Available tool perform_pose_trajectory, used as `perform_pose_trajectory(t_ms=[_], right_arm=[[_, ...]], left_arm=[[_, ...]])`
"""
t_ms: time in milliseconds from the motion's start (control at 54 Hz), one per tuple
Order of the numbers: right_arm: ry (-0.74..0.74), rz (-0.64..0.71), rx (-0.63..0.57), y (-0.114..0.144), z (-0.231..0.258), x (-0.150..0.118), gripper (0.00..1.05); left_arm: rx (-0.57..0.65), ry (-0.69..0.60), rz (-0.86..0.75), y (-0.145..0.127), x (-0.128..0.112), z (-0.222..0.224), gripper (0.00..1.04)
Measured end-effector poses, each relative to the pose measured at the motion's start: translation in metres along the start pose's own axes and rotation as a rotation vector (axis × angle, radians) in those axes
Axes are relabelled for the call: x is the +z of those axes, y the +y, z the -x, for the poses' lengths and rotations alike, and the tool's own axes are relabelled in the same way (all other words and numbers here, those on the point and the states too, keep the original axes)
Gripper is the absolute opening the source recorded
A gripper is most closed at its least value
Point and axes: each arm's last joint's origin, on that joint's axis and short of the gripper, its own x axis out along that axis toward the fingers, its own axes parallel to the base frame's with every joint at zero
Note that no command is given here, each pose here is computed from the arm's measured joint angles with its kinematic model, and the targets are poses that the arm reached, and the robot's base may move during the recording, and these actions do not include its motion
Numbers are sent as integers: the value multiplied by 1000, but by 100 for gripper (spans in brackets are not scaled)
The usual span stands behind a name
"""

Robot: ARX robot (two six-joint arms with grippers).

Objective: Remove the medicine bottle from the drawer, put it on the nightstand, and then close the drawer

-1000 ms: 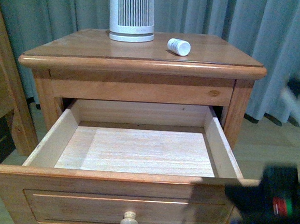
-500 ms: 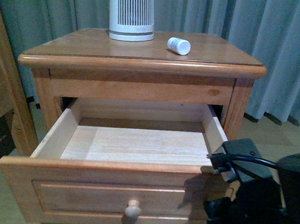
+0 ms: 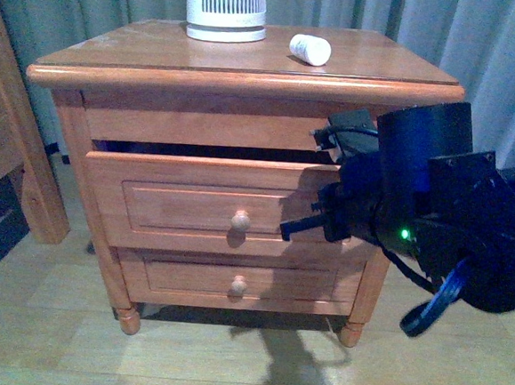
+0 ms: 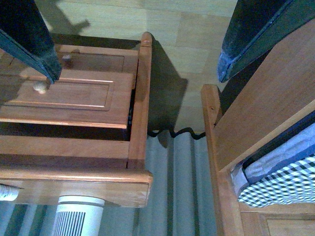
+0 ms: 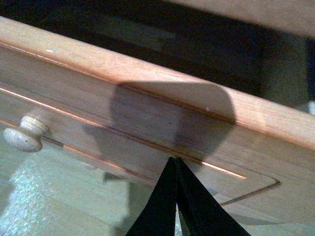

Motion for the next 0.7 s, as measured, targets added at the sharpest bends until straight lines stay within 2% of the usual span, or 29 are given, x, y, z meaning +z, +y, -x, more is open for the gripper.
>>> perform_pose_trajectory(t_ms=[167,407,556,704], right_arm=[[-21,-15,-31,-16,-13,10,3],[-33,-66,-21,-30,-10,6,3],[-54,-140,23,-33,15,4,3],[-99,-249,84,-32,62,19,3]], left_arm=[[0,0,0,0,0,0,98],[0,0,0,0,0,0,98],[0,0,0,0,0,0,98],[0,0,0,0,0,0,98]])
